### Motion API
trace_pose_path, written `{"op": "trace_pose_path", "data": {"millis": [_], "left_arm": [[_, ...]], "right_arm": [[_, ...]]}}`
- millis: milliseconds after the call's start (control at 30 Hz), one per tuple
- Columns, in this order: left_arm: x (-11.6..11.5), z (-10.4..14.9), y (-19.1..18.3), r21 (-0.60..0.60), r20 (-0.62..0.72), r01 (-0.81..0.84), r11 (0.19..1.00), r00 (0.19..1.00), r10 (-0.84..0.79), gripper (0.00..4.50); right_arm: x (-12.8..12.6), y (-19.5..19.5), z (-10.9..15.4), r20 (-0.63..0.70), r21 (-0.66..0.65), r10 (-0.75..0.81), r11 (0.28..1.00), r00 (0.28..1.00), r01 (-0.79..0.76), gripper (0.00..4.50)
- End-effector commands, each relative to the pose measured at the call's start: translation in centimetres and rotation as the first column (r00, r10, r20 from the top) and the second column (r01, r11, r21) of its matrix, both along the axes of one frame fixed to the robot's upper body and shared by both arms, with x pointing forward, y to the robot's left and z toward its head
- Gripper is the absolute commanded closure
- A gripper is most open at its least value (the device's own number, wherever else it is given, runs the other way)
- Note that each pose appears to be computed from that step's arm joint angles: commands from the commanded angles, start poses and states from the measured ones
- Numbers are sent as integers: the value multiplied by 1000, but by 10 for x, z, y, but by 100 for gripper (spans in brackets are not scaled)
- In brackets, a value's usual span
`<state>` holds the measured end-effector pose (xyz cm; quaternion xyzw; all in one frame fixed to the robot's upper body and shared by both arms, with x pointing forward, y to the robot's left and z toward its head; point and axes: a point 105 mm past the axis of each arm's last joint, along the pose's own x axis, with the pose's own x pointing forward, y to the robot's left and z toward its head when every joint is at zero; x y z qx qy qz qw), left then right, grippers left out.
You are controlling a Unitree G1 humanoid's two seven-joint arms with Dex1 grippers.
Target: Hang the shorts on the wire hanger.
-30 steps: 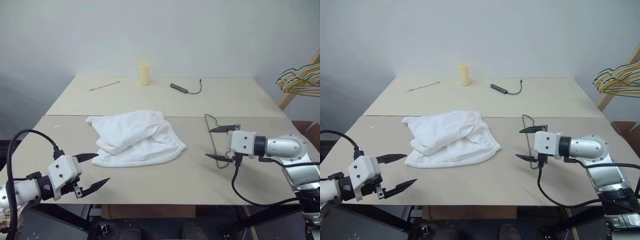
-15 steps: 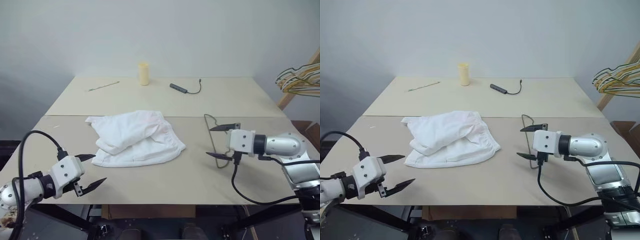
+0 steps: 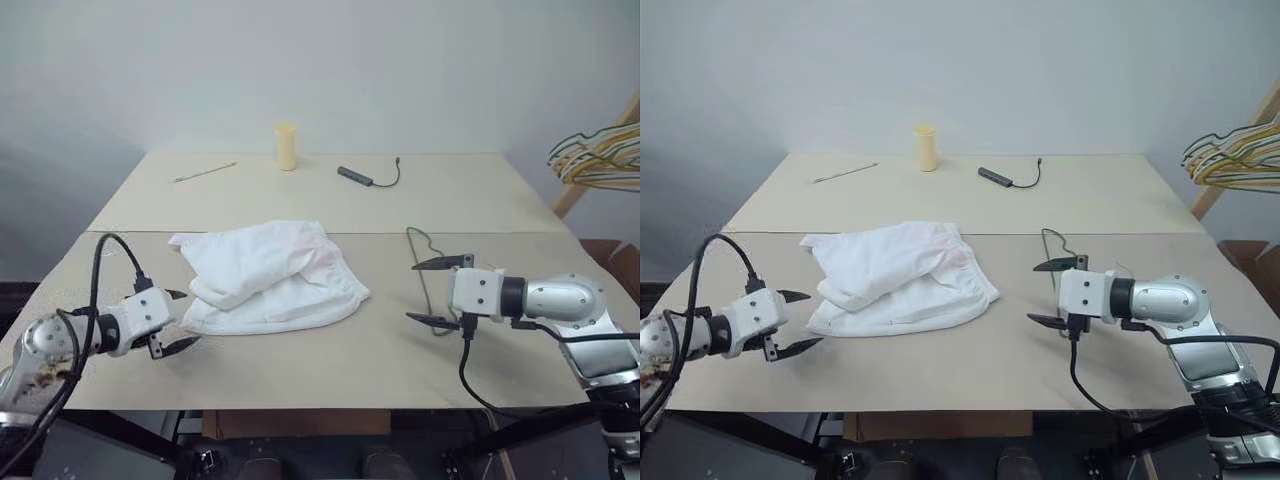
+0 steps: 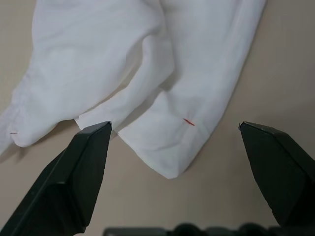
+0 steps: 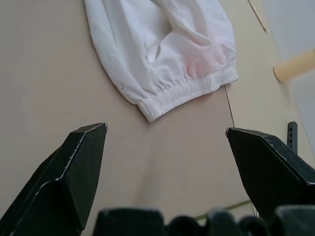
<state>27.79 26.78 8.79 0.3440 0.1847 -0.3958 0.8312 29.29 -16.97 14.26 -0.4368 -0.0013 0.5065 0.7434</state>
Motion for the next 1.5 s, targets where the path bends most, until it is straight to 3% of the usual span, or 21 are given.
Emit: {"op": "trace_pose_path", "data": {"millis": [33,233,333,533,733,767,1100,1267,1500], "left_arm": [[2,-20,6,15,-89,-1,1000,996,2,0],[14,-39,8,4,-136,-45,999,990,45,0],[16,-46,9,-4,-168,-53,999,984,51,58],[14,-58,14,8,-250,-89,996,964,89,243],[19,-56,17,18,-230,-105,994,967,106,433],[20,-54,16,11,-217,-100,995,971,101,448],[-8,3,6,-80,-156,19,997,987,-32,448],[-26,11,9,-45,-170,28,999,985,-35,448],[-26,16,8,-51,-148,2,999,989,-10,448]], "right_arm": [[-1,5,11,48,15,9,1000,999,-10,1],[-3,6,10,42,15,6,1000,999,-6,1],[-4,5,10,39,14,2,1000,999,-3,0],[-5,6,9,38,11,1,1000,999,-2,0],[-5,11,9,39,14,14,1000,999,-14,0],[-5,13,8,42,11,21,1000,999,-21,0],[20,61,-19,182,-87,94,993,979,-79,0],[32,78,-45,282,-261,212,955,936,-137,0],[46,95,-55,326,-299,292,934,899,-195,0]]}}
